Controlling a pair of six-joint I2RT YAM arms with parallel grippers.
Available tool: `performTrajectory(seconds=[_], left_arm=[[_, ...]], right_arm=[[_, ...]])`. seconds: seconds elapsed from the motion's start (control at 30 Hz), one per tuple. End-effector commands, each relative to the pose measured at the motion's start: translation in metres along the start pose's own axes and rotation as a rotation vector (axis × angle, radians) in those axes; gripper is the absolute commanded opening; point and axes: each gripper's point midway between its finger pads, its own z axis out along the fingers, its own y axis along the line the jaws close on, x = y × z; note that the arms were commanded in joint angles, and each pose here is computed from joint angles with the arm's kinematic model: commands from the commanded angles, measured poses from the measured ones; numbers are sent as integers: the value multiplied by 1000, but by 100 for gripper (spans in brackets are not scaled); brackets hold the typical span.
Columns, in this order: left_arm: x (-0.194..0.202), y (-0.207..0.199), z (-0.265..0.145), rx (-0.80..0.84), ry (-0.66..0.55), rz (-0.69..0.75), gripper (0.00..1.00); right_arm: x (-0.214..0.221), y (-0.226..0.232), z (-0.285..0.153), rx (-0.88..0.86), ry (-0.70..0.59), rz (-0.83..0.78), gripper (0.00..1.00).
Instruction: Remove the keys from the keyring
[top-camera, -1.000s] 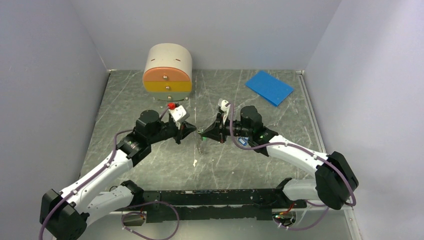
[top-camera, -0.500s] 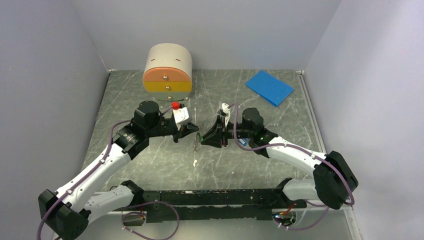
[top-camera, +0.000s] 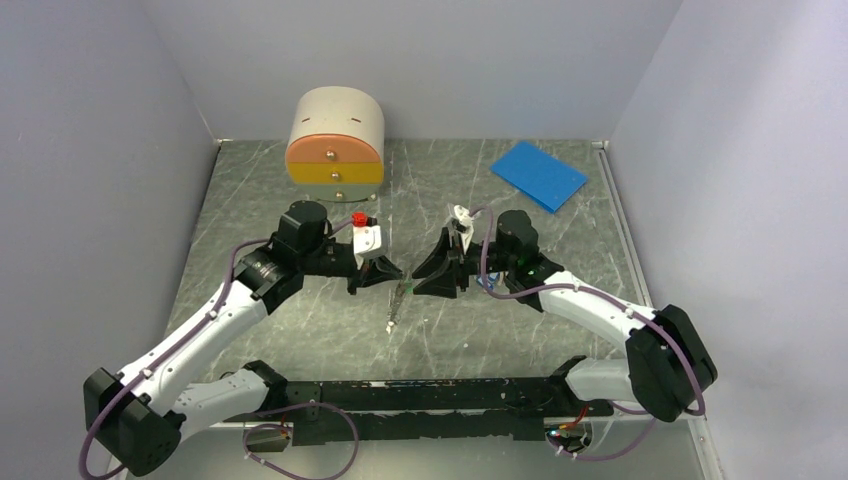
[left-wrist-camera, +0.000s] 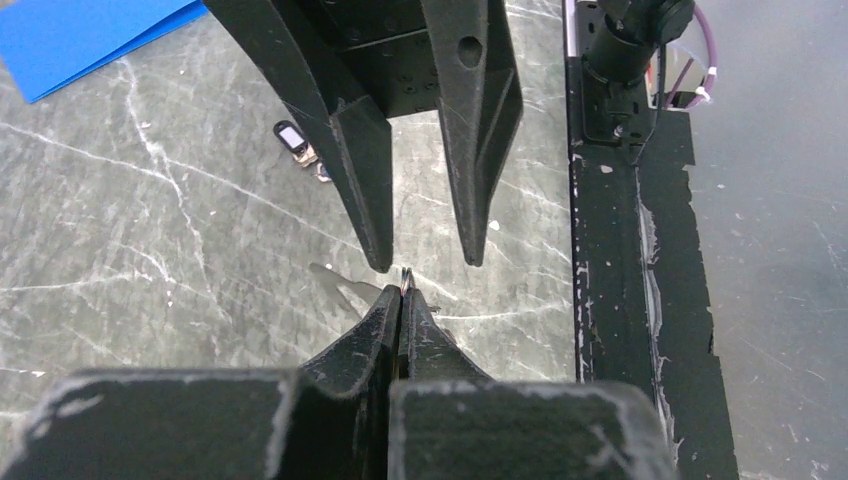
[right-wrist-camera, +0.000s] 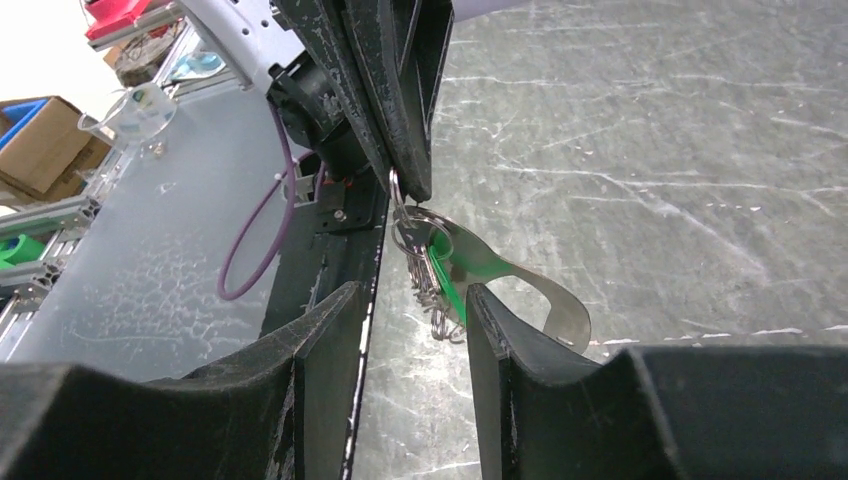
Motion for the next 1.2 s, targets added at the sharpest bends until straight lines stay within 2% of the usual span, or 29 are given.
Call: performTrajectory(seconds=[0.0,0.47,0.8,1.0,1.17], left_arm=[[-20,-8,1,64,-64,58,3],[-23,-16,6,115,-84,46,3],[-20,-16,10,131,-82,29,2],[-18,-14,11,123,-76,26,3],[-17,-14,10,114,-66,32,2]], right_arm=[[-23,10,-5,-63,-53,-116,46],[-24,9,5,-148,-55,-85,45],[-23,15,11,-190,-71,-85,48],[-24,24,11,-257,-97,-81,41],[-20,28,10,-286,-79,-75,40]])
